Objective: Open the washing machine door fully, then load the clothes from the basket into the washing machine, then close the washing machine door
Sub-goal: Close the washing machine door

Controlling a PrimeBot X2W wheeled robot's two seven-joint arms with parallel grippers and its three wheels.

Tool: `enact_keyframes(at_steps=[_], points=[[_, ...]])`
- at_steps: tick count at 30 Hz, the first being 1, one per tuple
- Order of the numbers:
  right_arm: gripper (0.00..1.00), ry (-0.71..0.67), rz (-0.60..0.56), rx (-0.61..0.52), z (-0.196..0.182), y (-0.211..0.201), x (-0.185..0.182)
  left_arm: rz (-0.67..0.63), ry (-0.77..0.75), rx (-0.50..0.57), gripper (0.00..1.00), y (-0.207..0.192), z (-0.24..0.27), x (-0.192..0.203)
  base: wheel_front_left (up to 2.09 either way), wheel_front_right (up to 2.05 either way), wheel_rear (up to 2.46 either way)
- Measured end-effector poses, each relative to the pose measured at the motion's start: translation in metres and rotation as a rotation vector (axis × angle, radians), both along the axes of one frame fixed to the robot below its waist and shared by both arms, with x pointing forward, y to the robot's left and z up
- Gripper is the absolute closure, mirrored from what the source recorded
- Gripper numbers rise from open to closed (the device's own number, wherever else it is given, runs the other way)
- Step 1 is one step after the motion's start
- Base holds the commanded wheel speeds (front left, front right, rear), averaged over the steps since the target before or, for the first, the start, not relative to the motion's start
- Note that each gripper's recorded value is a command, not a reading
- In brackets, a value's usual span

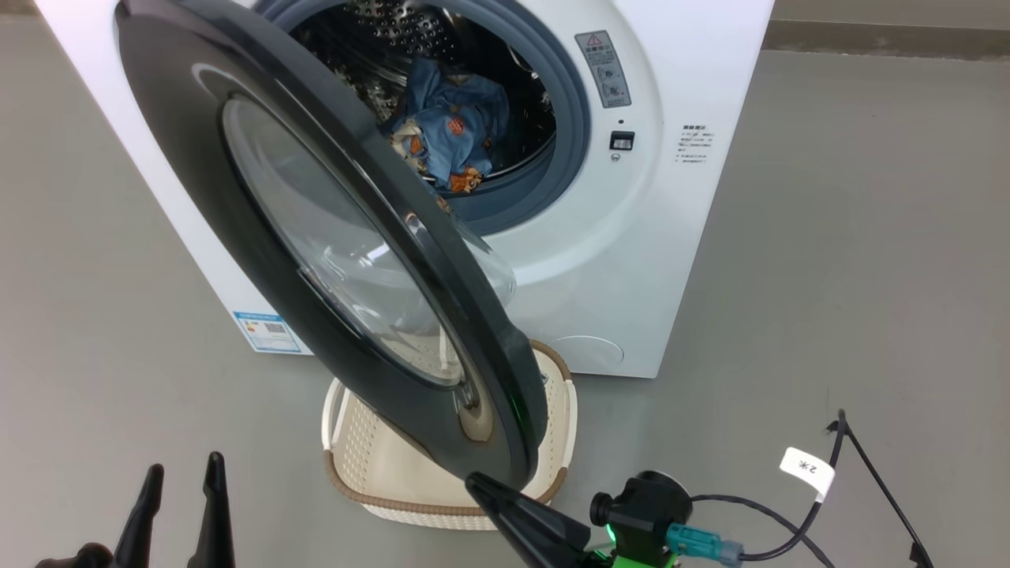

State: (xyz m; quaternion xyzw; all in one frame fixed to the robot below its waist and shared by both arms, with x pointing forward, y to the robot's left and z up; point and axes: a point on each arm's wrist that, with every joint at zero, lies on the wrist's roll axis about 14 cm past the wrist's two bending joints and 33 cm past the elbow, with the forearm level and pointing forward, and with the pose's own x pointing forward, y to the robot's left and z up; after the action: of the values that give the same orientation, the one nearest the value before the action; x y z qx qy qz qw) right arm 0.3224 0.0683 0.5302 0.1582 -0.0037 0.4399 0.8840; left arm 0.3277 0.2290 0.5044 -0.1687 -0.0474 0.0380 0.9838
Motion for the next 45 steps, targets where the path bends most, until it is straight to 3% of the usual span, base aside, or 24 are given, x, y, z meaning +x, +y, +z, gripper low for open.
enact_keyframes(at_steps=[9, 23, 45], points=[[1.0, 0.067, -0.059, -0.035, -0.023, -0.01, 0.016, 0.002, 0.013, -0.009, 0.0, -0.001, -0.004, -0.001, 0.0, 0.0, 0.0], [1.0, 0.065, -0.166, 0.007, -0.015, -0.028, 0.061, 0.002, 0.031, -0.015, 0.0, -0.002, -0.009, 0.007, 0.0, 0.0, 0.0], [1.0, -0.045, -0.454, 0.055, 0.01, -0.099, 0.204, -0.058, 0.007, -0.01, 0.0, -0.019, -0.005, 0.066, 0.0, 0.0, 0.0]])
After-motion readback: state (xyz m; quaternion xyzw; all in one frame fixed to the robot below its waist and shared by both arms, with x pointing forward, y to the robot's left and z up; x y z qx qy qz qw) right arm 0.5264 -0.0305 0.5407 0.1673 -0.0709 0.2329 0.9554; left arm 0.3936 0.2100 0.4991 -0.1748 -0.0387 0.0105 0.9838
